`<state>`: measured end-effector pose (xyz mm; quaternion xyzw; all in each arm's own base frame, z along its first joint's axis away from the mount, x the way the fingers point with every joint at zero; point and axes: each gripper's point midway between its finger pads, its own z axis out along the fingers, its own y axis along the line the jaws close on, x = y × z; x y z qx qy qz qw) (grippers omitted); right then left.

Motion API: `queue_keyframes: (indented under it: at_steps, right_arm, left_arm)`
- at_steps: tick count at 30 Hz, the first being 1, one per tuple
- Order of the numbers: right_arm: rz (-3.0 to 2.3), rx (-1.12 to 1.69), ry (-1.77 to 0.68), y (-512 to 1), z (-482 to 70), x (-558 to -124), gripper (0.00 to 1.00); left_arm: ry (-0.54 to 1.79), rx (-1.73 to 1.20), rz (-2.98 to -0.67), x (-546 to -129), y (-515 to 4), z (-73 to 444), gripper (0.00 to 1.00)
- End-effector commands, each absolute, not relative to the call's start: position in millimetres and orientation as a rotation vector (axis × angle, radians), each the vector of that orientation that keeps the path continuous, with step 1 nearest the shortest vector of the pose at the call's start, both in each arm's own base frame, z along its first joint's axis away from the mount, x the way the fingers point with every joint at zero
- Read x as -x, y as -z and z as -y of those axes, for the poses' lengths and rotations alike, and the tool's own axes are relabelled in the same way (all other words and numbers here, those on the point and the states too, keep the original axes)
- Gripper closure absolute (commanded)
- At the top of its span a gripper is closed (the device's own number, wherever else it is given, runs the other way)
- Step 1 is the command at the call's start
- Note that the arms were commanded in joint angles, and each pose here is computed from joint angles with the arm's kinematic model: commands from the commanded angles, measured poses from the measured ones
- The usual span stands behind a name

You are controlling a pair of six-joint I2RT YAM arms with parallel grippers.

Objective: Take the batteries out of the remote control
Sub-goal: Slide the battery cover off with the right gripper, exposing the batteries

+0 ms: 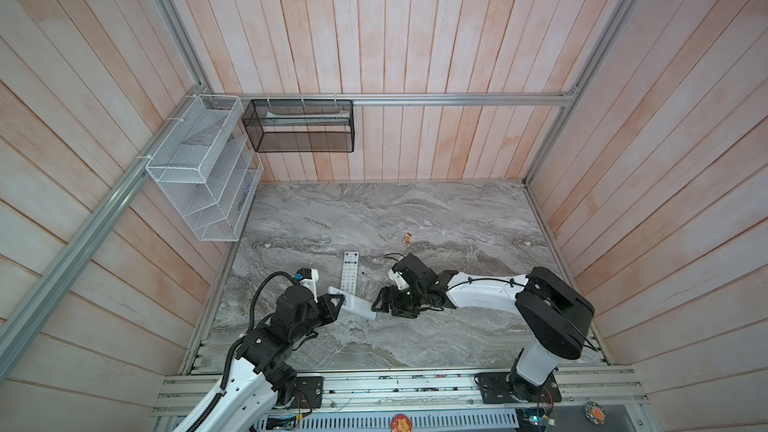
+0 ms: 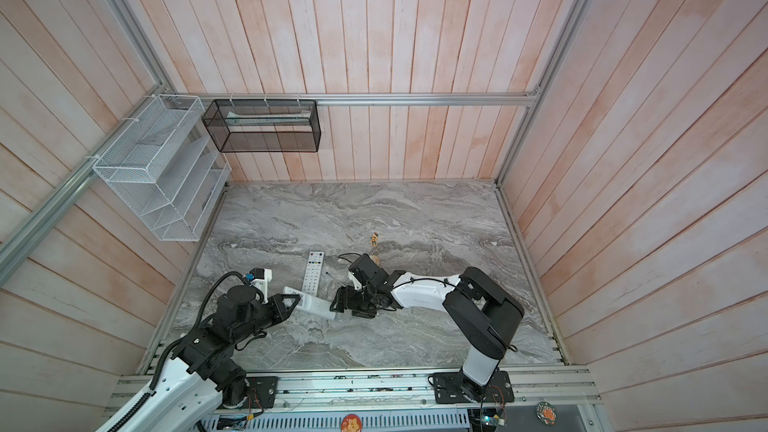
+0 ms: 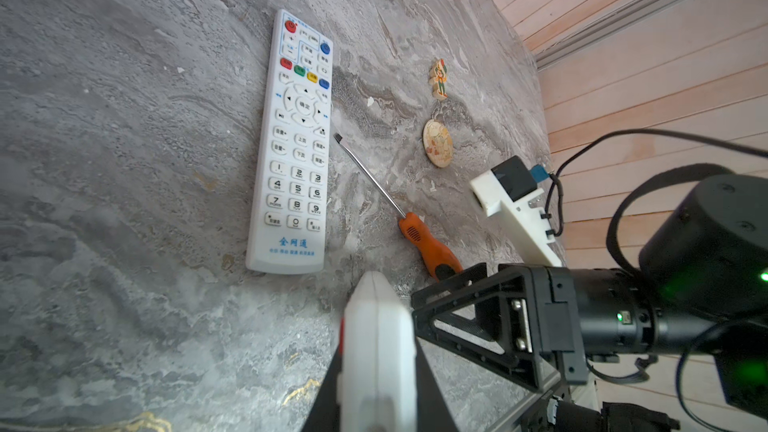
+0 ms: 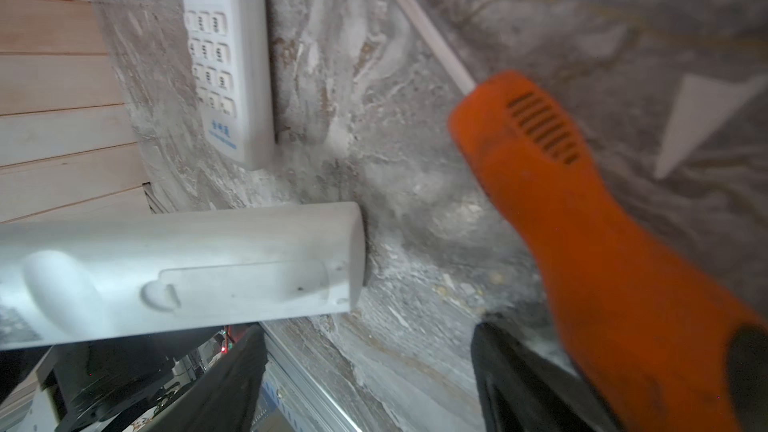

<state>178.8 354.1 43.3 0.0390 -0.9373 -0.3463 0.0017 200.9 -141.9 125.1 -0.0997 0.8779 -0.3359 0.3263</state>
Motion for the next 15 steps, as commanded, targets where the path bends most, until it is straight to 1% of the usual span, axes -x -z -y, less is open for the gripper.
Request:
queue_keyframes:
  at_steps: [1,4,7,9,15]
  right_arm:
    - [2.968,-0.119,1.056,-44.4,-341.0,-175.5,0.22]
    - [2.889,-0.193,1.267,-70.0,-360.8,-173.1,0.17]
    - [2.826,-0.249,1.411,-92.8,-381.8,-174.1,0.12]
    - [2.813,-0.257,1.414,-93.9,-390.1,-176.7,0.12]
    - [2.803,-0.215,1.35,-73.2,-397.8,-179.1,0.12]
  left_arm:
    - [0.828,0.232,-2.279,-204.7,-133.8,138.2,1.0]
    - [0.836,0.221,-2.276,-205.3,-134.7,141.3,1.0]
    - [0.84,0.215,-2.284,-205.1,-132.0,144.3,1.0]
    - [0.845,0.214,-2.287,-204.8,-130.4,146.0,1.0]
    - [0.854,0.213,-2.287,-203.6,-129.7,148.0,1.0]
